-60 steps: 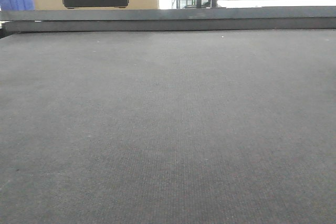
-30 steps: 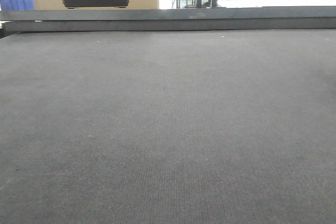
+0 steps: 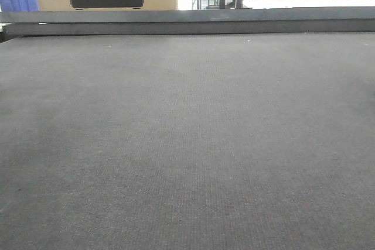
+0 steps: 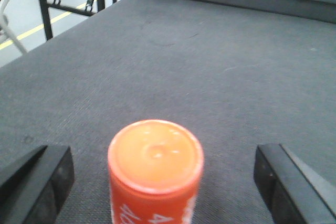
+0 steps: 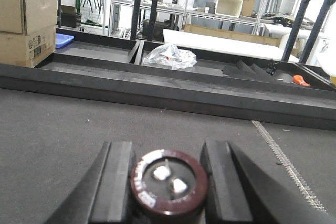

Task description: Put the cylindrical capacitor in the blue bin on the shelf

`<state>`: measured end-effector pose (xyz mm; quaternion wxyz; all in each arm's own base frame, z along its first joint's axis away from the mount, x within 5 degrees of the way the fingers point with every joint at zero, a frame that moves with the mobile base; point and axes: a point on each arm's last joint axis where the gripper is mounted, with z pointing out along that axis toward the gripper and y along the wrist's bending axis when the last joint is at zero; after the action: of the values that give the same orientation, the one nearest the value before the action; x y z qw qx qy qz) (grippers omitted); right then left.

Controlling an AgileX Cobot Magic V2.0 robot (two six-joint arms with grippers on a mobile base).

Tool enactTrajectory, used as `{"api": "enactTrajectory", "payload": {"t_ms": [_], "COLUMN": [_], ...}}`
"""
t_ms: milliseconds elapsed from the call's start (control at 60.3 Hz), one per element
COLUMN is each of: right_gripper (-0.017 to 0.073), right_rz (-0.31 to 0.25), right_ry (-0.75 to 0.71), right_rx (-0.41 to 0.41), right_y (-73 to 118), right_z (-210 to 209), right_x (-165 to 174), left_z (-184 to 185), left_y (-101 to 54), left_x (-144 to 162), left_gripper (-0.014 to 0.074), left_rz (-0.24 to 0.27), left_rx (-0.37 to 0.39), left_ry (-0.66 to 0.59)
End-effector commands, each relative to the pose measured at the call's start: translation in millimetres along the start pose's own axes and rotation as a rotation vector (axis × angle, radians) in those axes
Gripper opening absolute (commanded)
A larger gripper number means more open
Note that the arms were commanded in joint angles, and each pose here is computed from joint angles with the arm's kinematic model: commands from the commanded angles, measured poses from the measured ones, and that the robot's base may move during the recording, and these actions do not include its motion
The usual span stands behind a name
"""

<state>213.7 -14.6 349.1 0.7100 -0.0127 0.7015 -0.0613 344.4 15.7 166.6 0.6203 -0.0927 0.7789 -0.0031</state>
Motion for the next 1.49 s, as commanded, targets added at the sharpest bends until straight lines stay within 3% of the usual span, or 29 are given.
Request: {"api": "enactTrajectory", "payload": {"t_ms": [0,298,514,613,812,878,945,1160,1309,1475], "right_gripper": [-0.0162,-0.0162,-0.0162,-0.0162,-0.0162,-0.0162,-0.0162,-0.0162,-0.0162,-0.0162], "right_rz": [-0.006,-0.006,-0.006,-0.006,-0.006,-0.006,-0.006,-0.006,-0.001,0.076], "right_ry": [-0.027,-0.027,-0.027,-0.025,0.003,0.026,0.049,0.206,0.288,0.387], "right_rx": [0.0,0.0,0.0,0.0,-0.003,-0.005,-0.008,-0.023,-0.032,-0.053], "right_y": [0.1,0.1,0.1,0.1,0.4,0.6,0.8,-0.2,-0.9,1.9], "right_z": [-2.3,-2.3,-2.3,-2.3,-2.2,-2.3,-2.3,-1.8,-3.5,-6.6], "right_x": [-3.1,-3.1,-3.1,-3.0,-0.4,1.7,3.8,-4.3,-12.0,-6.8], "left_z": [9.3,28.7,35.0,37.8,37.1,34.1,29.0,-13.4,-53.3,-99.6], "left_y": [5.7,7.7,6.7,5.9,5.1,1.5,-4.3,-28.1,-43.6,-55.9], "left_x": [0.7,22.2,19.1,15.2,18.9,13.8,5.4,-54.6,-96.6,-138.4], "left_gripper": [0.0601,0.0601,0.0566,0.0378,-0.0111,-0.011,-0.0111,-0.0111,-0.0111,-0.0111], "left_rz": [-0.048,-0.042,-0.044,-0.046,-0.041,-0.013,0.046,0.215,0.244,0.267], "left_rx": [-0.054,-0.064,-0.062,-0.059,-0.053,-0.022,0.033,0.152,0.169,0.184], "left_ry": [-0.021,0.033,0.017,0.008,0.064,0.087,0.11,0.118,0.16,0.204]}}
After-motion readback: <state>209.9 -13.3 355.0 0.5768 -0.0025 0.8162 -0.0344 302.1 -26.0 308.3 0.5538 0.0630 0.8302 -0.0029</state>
